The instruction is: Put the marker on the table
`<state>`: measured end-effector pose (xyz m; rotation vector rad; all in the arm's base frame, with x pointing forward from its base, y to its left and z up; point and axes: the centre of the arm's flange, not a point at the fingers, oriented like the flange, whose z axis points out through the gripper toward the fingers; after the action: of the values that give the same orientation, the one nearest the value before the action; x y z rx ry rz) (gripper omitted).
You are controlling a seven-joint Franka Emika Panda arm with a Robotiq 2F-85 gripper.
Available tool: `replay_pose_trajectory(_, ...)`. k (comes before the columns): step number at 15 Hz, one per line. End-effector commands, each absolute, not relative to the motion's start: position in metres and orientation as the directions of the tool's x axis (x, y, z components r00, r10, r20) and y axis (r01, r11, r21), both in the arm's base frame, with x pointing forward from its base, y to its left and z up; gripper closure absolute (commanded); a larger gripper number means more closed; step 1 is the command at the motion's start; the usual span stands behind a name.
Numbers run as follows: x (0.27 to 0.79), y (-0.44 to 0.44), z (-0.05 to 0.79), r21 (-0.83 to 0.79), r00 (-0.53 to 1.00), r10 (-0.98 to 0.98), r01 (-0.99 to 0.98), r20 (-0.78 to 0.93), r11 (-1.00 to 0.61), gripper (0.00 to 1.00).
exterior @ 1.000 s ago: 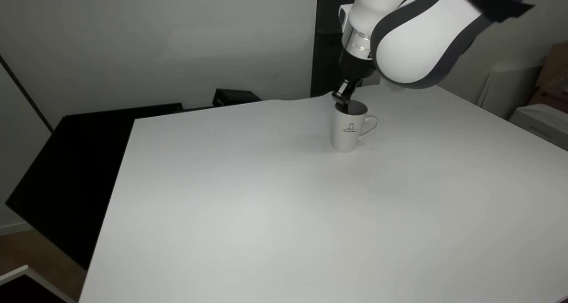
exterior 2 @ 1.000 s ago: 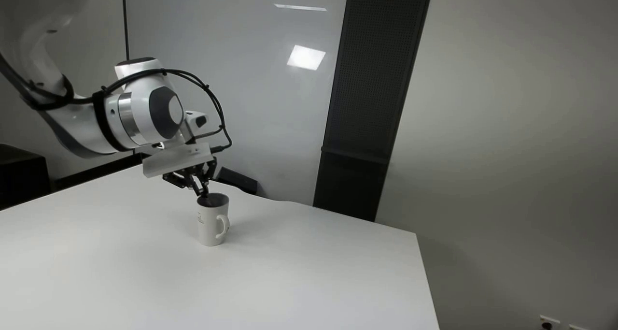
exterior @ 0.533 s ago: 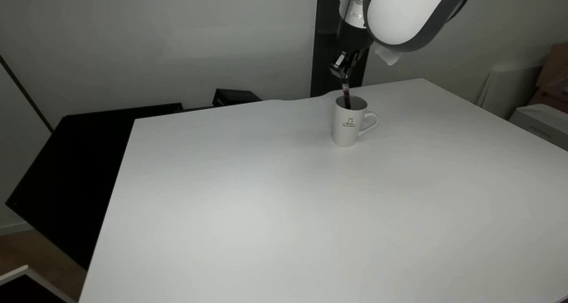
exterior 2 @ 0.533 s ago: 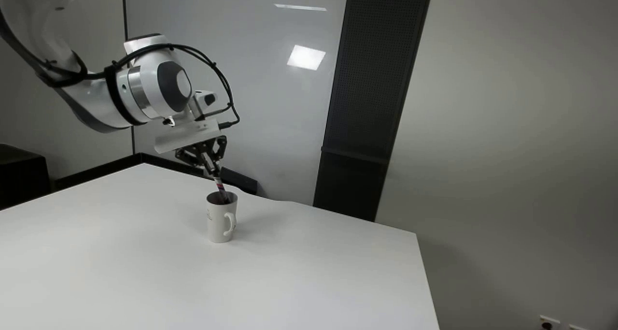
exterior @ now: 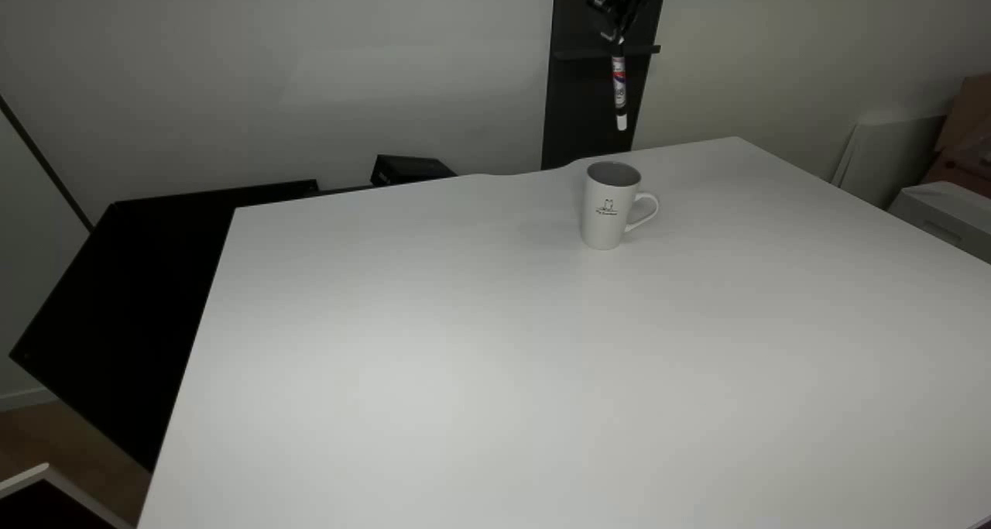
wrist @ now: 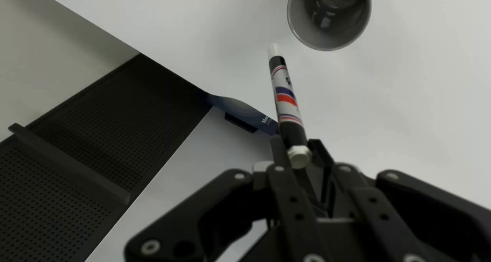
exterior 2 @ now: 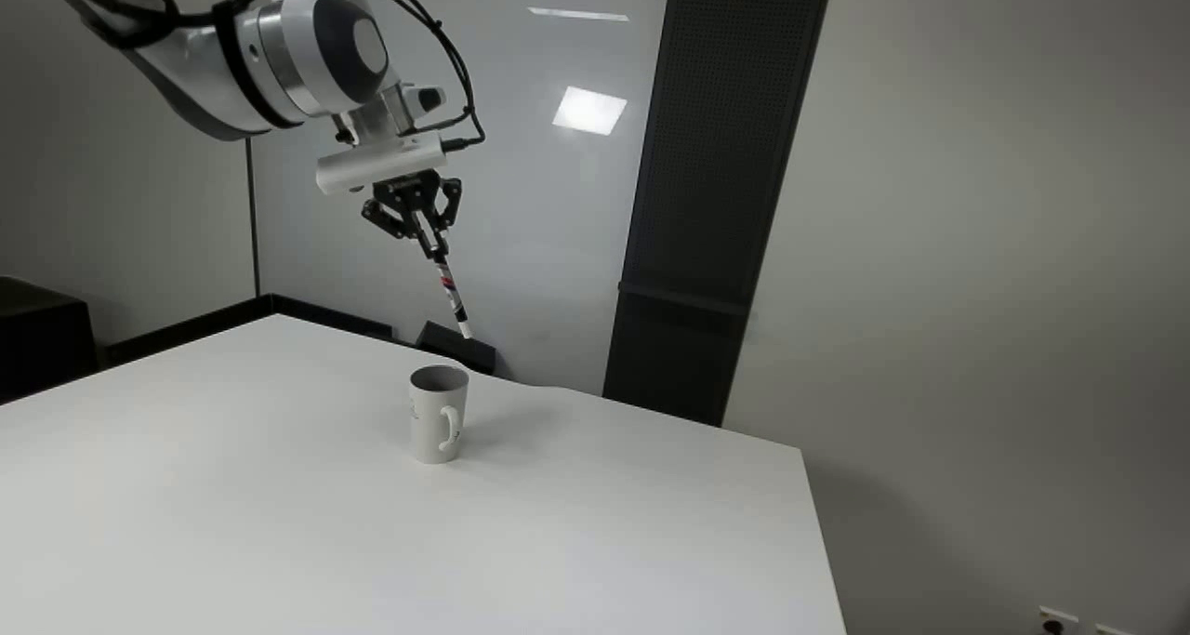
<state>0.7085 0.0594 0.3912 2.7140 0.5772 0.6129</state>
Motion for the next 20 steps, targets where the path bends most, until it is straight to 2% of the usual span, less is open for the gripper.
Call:
replay_pose_trajectory(1,0.707,0.057,0.439,0.273,0.812,0.404,0.311,0.422,-0.91,0.93)
replay_pose_trajectory(5,0.701,0.087,0.449,0.112,0.799,0.373,0.365,0.473,-0.924,0.93)
replay_pose_trajectory(9,0.696,0.131,0.425,0.065,0.81,0.403,0.417,0.427,-0.906,0.93)
replay_pose_trajectory(15,0.695,0.193,0.351,0.052,0.857,0.48,0.479,0.185,-0.876,0.93)
replay_pose_trajectory(20,0.681,0.241,0.287,-0.045,0.865,0.495,0.493,-0.086,-0.869,0.93)
